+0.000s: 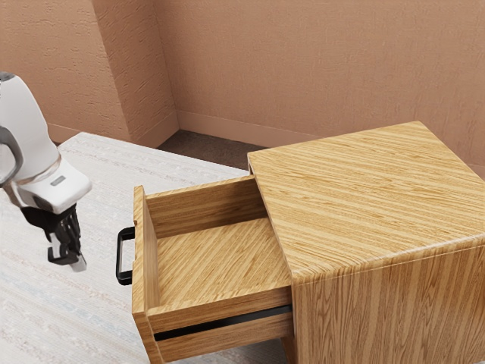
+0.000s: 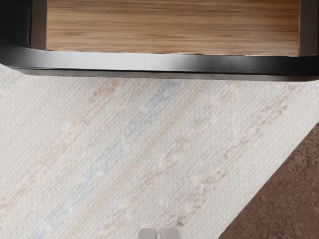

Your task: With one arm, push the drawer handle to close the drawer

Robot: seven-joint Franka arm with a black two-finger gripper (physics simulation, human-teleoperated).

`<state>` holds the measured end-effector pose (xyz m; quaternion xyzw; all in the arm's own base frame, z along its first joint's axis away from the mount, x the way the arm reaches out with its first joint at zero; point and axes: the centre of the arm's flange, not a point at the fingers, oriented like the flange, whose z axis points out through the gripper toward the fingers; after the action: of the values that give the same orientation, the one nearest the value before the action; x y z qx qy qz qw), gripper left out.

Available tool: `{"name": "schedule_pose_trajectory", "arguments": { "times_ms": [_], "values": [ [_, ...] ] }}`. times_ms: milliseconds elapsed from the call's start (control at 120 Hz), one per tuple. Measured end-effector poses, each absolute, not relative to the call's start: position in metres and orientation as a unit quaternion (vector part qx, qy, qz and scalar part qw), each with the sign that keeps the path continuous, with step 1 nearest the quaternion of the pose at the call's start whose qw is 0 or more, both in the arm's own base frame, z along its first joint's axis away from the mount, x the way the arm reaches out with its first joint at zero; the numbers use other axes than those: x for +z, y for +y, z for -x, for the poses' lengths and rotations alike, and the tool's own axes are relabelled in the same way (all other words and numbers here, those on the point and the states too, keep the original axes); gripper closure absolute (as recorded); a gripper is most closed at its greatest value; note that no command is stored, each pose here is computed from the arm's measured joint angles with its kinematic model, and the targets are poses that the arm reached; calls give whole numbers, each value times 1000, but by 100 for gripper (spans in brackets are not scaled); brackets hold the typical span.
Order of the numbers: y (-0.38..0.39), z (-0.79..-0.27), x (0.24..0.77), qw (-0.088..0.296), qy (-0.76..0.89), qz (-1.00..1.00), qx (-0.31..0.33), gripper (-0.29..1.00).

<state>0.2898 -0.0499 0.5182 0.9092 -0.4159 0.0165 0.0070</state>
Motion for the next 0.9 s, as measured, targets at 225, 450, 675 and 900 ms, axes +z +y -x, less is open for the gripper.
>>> {"name": "schedule_pose_trajectory", "arguments": {
  "times_ms": [225,450,675,900],
  "values": [
    [-61,-298,518,7,-391,-920,20,78],
    [-73,-309,518,7,-375,-927,21,79],
    [-89,-317,516,12,-380,-925,20,79],
    [-98,-325,513,13,-377,-926,18,79]
  ]
}}
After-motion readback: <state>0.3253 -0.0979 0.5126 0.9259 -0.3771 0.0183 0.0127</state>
